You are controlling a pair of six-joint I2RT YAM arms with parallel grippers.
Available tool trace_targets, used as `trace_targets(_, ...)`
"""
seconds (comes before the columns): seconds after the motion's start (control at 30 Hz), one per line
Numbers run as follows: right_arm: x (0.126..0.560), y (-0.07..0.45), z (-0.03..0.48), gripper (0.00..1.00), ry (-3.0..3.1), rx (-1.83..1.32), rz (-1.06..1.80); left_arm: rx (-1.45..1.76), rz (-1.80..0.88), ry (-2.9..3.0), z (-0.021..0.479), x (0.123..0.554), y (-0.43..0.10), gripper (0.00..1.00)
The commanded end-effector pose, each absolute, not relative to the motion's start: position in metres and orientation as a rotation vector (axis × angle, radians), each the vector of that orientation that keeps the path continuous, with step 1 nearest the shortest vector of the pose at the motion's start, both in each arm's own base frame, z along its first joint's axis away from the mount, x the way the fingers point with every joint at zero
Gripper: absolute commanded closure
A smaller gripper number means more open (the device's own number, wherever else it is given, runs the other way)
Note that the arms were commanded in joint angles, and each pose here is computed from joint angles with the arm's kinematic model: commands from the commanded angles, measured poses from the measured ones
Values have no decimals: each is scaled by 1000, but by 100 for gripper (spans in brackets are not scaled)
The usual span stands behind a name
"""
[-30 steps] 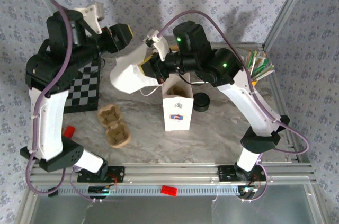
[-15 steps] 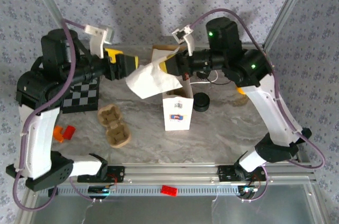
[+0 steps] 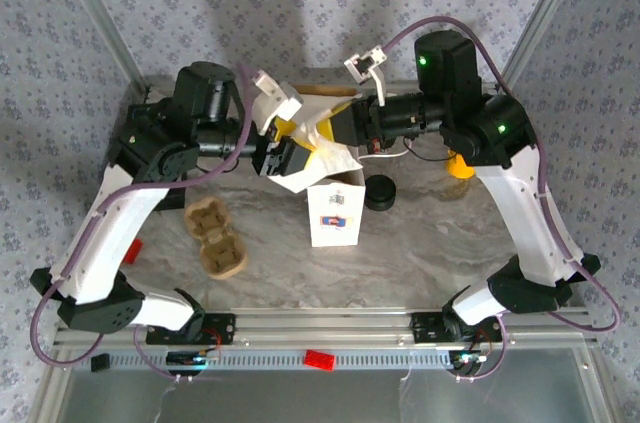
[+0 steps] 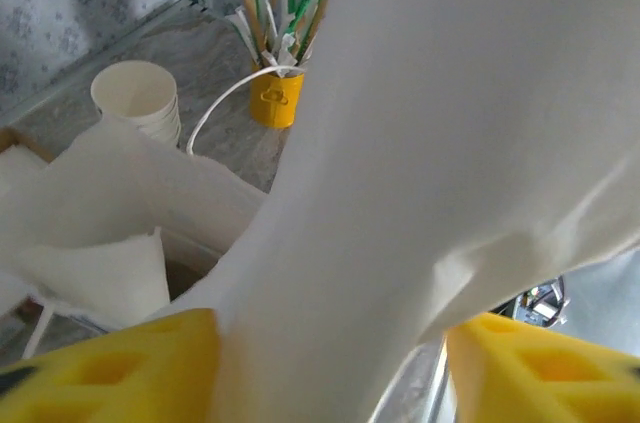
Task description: Pack the takeout coffee
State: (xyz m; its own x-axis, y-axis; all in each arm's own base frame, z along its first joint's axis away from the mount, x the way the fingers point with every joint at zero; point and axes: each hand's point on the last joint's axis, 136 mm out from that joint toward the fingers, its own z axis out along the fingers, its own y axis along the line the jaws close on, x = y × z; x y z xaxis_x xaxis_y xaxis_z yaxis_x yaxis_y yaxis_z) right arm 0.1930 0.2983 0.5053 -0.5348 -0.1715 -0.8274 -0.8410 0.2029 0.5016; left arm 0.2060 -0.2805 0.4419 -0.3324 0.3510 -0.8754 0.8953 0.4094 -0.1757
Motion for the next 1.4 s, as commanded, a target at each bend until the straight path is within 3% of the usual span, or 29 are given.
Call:
trace_targets(0.0, 187, 292, 510, 100, 1837, -946, 1393, 1124, -896, 1759, 458, 200, -288, 56)
trace_targets(0.07, 186, 291, 511, 100, 1834, -942, 1410, 1122, -882, 1769, 452, 202, -287, 61)
trace_targets(0.2, 193, 285, 509, 100, 1845, -910, 1385, 1083, -885, 1770, 457, 202, -285, 86)
trace_targets(0.3, 198, 276, 513, 76, 1842, -863, 1336, 1014, -904, 1804, 461, 204, -283, 91)
trace_targets(0.4, 211, 258, 516, 44, 1855, -759, 1240, 828, -881, 1896, 464, 223, -276, 100)
trace_targets(0.63, 247, 196, 504, 14, 1921, -406, 939, 281, -925, 2040, 479, 262, -273, 100)
trace_targets(0.83, 251, 172, 489, 6, 1947, -273, 907, 10, -799, 2138, 458, 287, -279, 100)
trace_targets(1.03, 250, 164, 475, 0, 1976, -220, 927, -33, -643, 2212, 429, 297, -298, 100)
trace_targets(1.23, 249, 160, 469, 0, 1975, -198, 952, -9, -600, 2259, 403, 306, -325, 100)
trace_targets(1.37, 246, 158, 468, 0, 1969, -194, 967, -62, -463, 2313, 379, 309, -314, 100)
